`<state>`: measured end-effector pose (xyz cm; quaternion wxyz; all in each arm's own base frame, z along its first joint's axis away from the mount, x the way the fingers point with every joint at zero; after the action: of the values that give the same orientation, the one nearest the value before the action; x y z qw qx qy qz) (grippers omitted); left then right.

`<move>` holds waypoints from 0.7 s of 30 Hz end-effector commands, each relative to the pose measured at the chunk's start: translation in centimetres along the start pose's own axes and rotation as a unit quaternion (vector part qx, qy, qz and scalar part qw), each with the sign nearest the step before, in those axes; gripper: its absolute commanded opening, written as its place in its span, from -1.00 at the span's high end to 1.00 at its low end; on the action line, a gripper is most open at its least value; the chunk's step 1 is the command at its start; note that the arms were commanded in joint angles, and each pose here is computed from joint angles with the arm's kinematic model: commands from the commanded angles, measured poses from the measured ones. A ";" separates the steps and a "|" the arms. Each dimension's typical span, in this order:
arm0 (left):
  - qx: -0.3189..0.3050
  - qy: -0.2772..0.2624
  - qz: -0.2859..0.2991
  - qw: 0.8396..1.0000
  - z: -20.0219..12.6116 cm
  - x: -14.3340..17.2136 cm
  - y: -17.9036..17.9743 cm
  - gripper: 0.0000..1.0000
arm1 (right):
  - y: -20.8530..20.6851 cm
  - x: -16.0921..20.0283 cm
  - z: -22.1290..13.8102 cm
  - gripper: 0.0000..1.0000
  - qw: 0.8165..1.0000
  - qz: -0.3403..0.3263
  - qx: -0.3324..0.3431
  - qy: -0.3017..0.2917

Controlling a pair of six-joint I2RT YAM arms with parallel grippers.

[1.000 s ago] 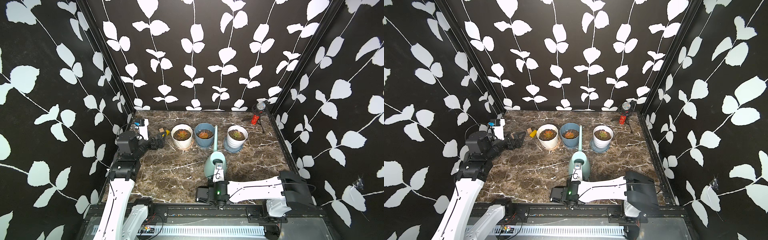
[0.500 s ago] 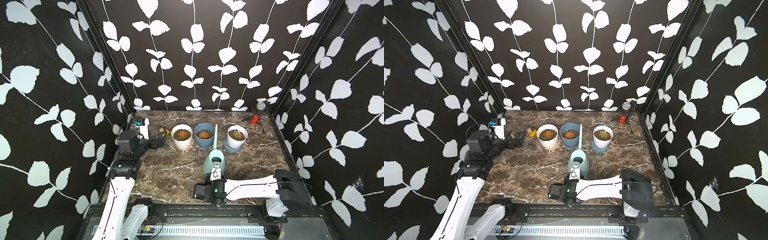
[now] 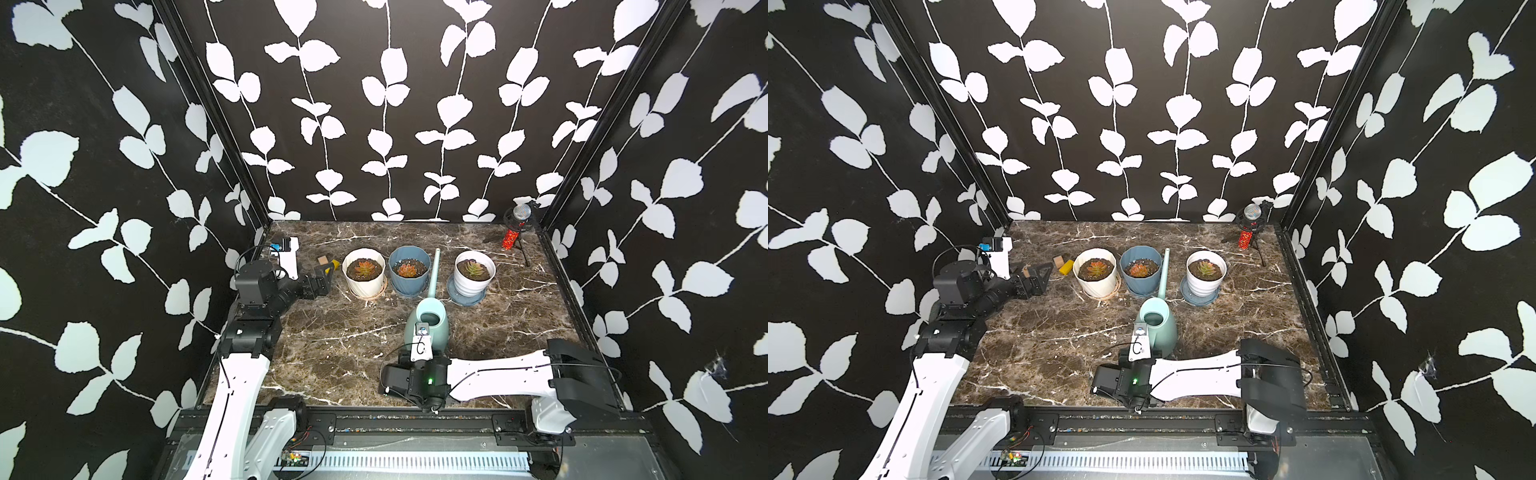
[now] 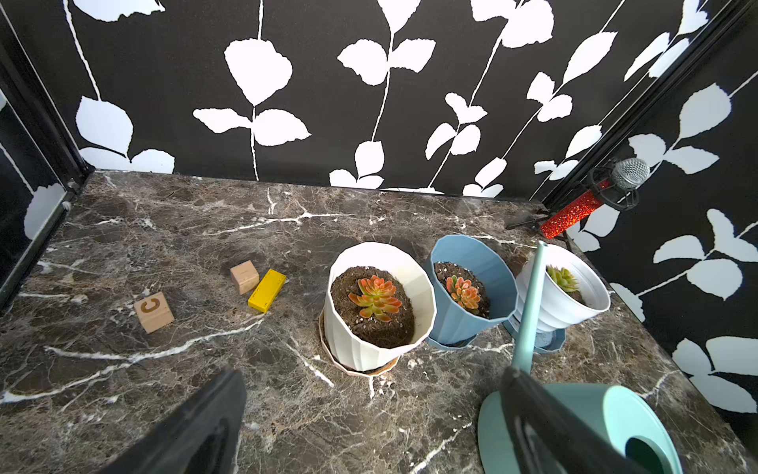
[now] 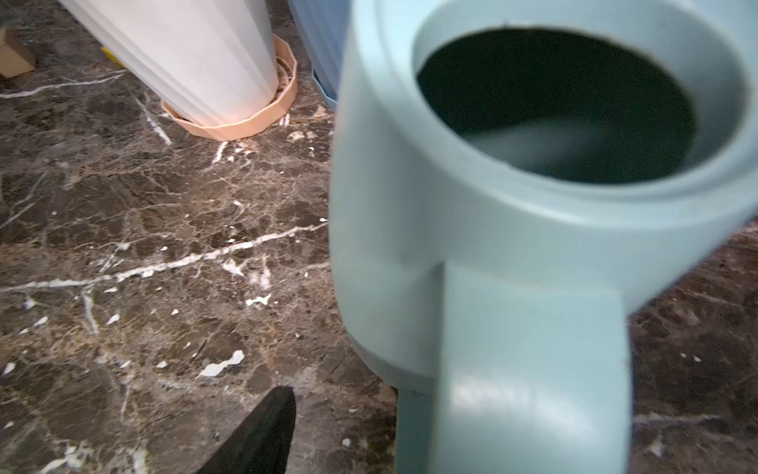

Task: Water the succulent around the soil edge
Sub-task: Place the watering can at the center of the board.

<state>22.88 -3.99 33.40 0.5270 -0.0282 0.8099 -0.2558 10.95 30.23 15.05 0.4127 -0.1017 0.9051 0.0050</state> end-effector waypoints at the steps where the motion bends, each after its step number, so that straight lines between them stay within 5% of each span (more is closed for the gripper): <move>1: 0.008 -0.014 0.011 1.000 -0.9 -0.7 -0.6 -0.95 | 1.8 -1.6 -0.5 -0.36 0.999 -0.004 -0.034 -0.018; 11: 0.035 0.021 -0.001 0.999 -0.7 -0.1 -1.4 -0.95 | 0.6 -3.3 -4.7 -0.44 0.997 -0.044 -0.045 -0.038; 17: 0.068 0.113 0.068 0.989 2.3 5.2 -6.9 -0.94 | -4.4 -4.0 -8.6 -0.50 0.993 -0.111 0.044 -0.024; 21: 0.088 0.146 0.054 0.984 4.3 8.9 -8.6 -0.92 | -8.1 -4.3 -10.3 -0.50 0.992 -0.094 0.084 -0.031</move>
<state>20.52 -15.20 30.07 0.4183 0.1275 0.8429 -0.3136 7.49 26.14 24.00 0.4322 -0.1622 0.8865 -0.0309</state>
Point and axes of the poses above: each gripper's point midway between its finger pads, its own z axis out along the fingers, its own y axis along the line the jaws close on, x = y × z, the point moved 8 cm from there along -z, back along the fingers, and after that the axes turned 11 degrees about -z, right-handed, at the moved point
